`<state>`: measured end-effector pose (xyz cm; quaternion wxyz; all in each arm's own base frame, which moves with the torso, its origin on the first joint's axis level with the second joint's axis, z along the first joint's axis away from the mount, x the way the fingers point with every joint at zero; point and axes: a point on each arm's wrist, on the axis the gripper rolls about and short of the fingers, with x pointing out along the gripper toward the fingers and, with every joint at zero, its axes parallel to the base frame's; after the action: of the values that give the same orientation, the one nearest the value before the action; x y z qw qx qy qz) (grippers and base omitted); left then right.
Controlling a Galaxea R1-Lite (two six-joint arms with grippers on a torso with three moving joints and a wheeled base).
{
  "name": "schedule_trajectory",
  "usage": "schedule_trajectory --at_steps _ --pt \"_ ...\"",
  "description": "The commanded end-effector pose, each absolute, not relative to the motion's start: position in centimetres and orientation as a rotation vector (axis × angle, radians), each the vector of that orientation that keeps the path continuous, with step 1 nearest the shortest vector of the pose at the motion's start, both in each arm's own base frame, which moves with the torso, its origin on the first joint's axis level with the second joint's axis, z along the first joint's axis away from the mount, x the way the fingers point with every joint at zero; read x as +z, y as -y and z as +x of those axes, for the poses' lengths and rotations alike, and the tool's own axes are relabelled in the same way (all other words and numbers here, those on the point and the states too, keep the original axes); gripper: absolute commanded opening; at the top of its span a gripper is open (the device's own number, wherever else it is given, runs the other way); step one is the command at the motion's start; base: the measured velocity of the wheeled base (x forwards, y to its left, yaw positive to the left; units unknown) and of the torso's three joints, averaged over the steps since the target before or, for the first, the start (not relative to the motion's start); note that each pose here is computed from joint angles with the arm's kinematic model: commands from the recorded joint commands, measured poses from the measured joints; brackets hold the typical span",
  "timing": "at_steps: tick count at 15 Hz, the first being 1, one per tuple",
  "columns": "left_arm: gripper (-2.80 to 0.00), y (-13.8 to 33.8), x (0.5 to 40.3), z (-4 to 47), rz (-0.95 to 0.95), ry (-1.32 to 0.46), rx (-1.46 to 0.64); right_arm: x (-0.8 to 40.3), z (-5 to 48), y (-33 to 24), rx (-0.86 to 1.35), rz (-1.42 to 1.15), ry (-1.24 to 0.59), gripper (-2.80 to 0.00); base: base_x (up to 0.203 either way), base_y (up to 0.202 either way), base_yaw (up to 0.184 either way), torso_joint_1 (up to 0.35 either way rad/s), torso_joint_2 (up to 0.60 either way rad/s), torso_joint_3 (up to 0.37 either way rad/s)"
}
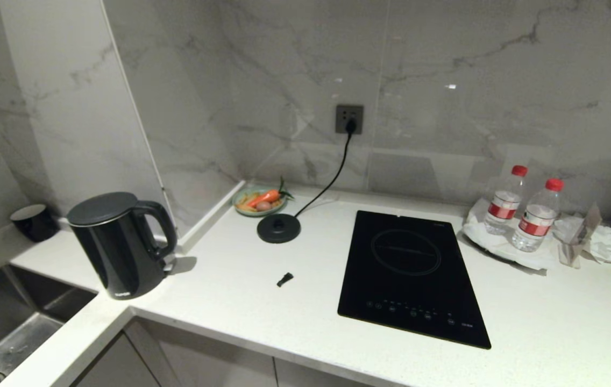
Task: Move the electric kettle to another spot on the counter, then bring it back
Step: Grab the kettle
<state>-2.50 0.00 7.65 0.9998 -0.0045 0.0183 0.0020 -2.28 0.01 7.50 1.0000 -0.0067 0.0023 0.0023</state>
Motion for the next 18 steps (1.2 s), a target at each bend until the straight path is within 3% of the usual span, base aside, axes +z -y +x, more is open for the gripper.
schedule_trajectory --at_steps 1,8,14,18 --pt "-2.8 0.0 7.65 -2.5 -0.006 -0.037 0.005 7.5 -2.28 -0.01 0.005 -0.014 -0.005 -2.8 0.0 0.0 0.0 0.0 0.0 0.0" --pt "-2.8 0.0 7.65 -2.5 -0.009 -0.037 0.005 7.5 -2.28 -0.01 0.005 -0.014 -0.005 -2.8 0.0 0.0 0.0 0.0 0.0 0.0" --pt "-2.8 0.0 7.65 -2.5 -0.009 -0.037 0.005 7.5 -2.28 -0.01 0.005 -0.014 -0.005 -2.8 0.176 0.0 0.002 0.003 0.0 0.001" --pt "-2.8 0.0 8.13 -2.64 -0.008 -0.019 0.006 7.5 -2.28 -0.01 0.005 -0.014 -0.005 -2.8 0.014 0.0 0.001 0.003 0.0 0.0"
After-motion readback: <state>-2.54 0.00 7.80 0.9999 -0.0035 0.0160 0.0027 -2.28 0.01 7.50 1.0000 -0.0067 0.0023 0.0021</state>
